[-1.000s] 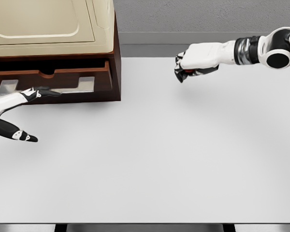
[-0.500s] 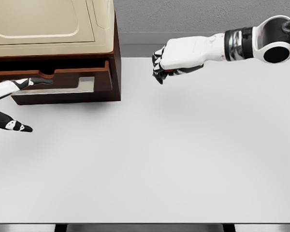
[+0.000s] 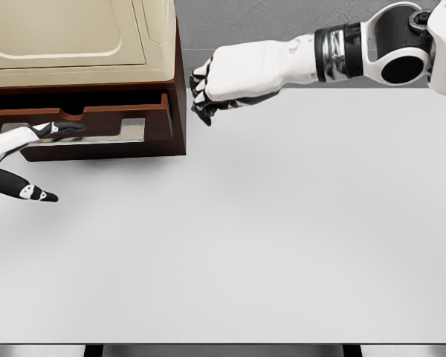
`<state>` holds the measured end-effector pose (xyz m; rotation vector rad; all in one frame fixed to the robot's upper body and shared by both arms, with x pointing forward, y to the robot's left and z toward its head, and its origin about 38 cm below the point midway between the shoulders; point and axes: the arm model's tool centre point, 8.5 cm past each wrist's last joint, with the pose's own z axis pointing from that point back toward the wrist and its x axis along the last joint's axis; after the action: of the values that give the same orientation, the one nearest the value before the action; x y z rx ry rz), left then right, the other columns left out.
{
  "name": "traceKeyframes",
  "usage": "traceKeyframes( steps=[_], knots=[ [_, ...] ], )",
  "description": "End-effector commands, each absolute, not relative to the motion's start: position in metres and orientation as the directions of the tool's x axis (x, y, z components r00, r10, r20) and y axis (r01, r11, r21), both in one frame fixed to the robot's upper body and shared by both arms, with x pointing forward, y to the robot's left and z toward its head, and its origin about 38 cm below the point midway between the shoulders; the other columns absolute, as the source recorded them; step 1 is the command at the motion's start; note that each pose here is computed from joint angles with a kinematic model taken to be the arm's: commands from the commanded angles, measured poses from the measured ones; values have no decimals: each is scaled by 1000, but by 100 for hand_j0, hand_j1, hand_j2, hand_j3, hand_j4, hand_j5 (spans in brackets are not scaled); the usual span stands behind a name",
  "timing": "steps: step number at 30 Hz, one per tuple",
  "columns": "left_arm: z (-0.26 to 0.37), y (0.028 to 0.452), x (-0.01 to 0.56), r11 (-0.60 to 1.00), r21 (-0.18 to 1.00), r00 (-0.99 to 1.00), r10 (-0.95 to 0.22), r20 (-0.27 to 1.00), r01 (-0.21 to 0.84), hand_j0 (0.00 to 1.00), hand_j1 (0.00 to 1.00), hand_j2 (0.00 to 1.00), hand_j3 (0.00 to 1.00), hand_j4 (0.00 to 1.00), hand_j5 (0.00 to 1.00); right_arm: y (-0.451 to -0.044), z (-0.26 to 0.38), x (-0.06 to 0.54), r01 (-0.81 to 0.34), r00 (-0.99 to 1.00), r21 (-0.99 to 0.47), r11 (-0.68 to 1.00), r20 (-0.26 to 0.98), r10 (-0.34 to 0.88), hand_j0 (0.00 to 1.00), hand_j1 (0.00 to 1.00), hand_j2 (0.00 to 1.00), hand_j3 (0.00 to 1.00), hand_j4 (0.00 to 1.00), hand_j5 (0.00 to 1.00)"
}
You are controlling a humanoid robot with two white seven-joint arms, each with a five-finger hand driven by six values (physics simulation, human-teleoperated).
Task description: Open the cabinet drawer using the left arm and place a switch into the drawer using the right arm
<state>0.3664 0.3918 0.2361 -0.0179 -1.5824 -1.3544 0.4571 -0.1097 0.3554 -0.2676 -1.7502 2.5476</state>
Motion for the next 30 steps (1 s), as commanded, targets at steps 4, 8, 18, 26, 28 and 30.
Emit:
traceKeyframes(
  steps=[4, 8, 18, 26, 28, 30],
  knots=[
    [233, 391, 368, 379, 720, -482, -553, 680, 581, 100, 100, 100, 100, 100, 100, -92, 362, 440, 85, -992, -936, -340, -113, 63, 42, 42, 42, 42, 42, 42],
    [231, 393, 369, 384, 715, -466, -563, 682, 584, 100, 100, 100, 100, 100, 100, -86, 372, 437, 95, -992, -942, -322, -117, 50, 42, 42, 42, 42, 42, 42],
    [222, 389, 360, 351, 697, -460, -556, 692, 625, 100, 100, 100, 100, 100, 100, -66, 384, 431, 111, -993, -947, -302, -121, 14, 42, 42, 42, 42, 42, 42],
    [235, 383, 350, 295, 704, -489, -548, 679, 646, 100, 100, 100, 100, 100, 100, -51, 395, 429, 114, -993, -953, -282, -118, -5, 42, 42, 42, 42, 42, 42],
    [237, 382, 349, 289, 706, -494, -547, 676, 647, 100, 100, 100, 100, 100, 100, -46, 395, 432, 116, -993, -951, -288, -120, -3, 42, 42, 42, 42, 42, 42],
    [239, 381, 347, 276, 707, -499, -546, 673, 650, 100, 100, 100, 100, 100, 100, -40, 396, 435, 119, -992, -950, -289, -125, 0, 42, 42, 42, 42, 42, 42]
  ],
)
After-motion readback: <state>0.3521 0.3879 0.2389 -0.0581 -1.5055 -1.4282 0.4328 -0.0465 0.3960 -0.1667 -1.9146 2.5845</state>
